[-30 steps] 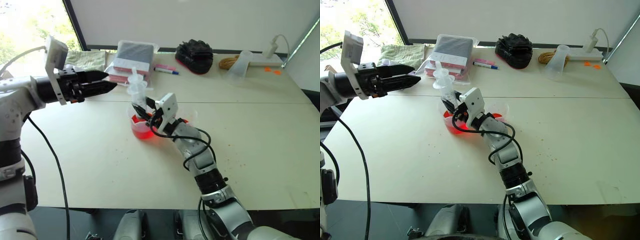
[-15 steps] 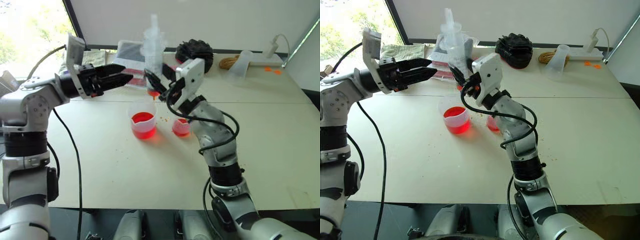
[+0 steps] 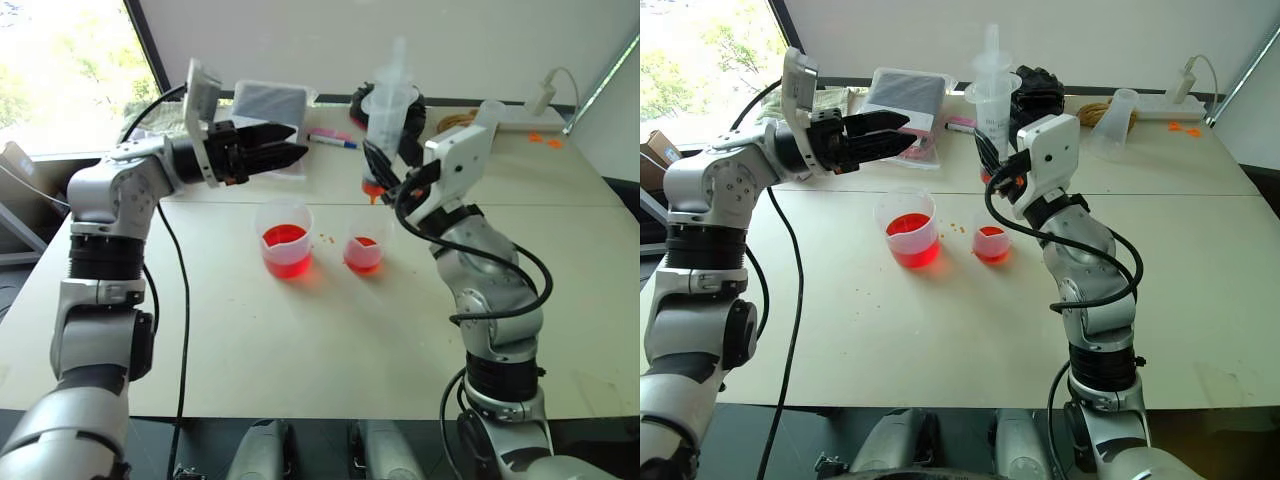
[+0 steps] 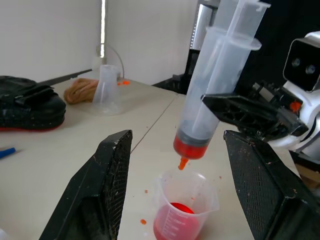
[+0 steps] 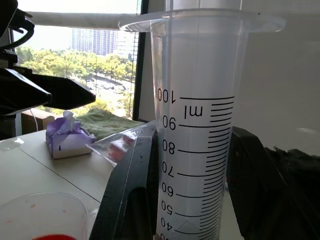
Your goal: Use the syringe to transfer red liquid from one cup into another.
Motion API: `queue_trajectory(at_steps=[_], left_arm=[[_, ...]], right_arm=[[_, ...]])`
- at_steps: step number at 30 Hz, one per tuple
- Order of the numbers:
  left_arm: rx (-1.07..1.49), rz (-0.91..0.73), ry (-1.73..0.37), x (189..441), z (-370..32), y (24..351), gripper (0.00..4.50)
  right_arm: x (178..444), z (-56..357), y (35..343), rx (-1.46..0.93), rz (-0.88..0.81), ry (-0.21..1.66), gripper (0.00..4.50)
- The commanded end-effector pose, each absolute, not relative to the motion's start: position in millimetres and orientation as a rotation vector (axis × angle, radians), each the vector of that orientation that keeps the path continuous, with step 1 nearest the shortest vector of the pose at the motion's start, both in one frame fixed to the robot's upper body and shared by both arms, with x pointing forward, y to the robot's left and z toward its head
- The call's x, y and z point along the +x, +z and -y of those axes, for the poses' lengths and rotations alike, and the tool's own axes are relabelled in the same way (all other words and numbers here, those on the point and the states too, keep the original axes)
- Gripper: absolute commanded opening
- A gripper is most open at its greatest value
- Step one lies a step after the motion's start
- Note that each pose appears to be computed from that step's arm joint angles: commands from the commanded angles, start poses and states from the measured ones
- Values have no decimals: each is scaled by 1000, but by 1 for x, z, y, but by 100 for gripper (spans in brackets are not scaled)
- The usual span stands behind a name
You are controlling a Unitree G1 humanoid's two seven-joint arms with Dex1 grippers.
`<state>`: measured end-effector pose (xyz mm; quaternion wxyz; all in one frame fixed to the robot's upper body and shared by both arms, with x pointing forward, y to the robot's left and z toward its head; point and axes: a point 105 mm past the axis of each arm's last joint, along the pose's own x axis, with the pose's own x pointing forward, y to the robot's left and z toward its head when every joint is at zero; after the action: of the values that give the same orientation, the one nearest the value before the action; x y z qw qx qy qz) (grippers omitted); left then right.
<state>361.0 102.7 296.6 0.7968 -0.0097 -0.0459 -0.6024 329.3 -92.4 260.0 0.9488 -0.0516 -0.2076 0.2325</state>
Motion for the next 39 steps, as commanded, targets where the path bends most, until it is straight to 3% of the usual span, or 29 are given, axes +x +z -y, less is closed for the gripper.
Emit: queue_trajectory(at_steps=[1,13,21,39], left_arm=[[27,157,-1355,355,-92,317,305],[19,242,-1403,374,-58,343,305],[15,264,-1503,367,-34,349,305],[32,217,-1539,376,-7,337,305]], right_arm=[[315,89,270,-108,482,488,128],[315,87,254,-78,447,476,128],[316,89,248,-80,439,463,128],[313,88,246,-91,437,472,128]])
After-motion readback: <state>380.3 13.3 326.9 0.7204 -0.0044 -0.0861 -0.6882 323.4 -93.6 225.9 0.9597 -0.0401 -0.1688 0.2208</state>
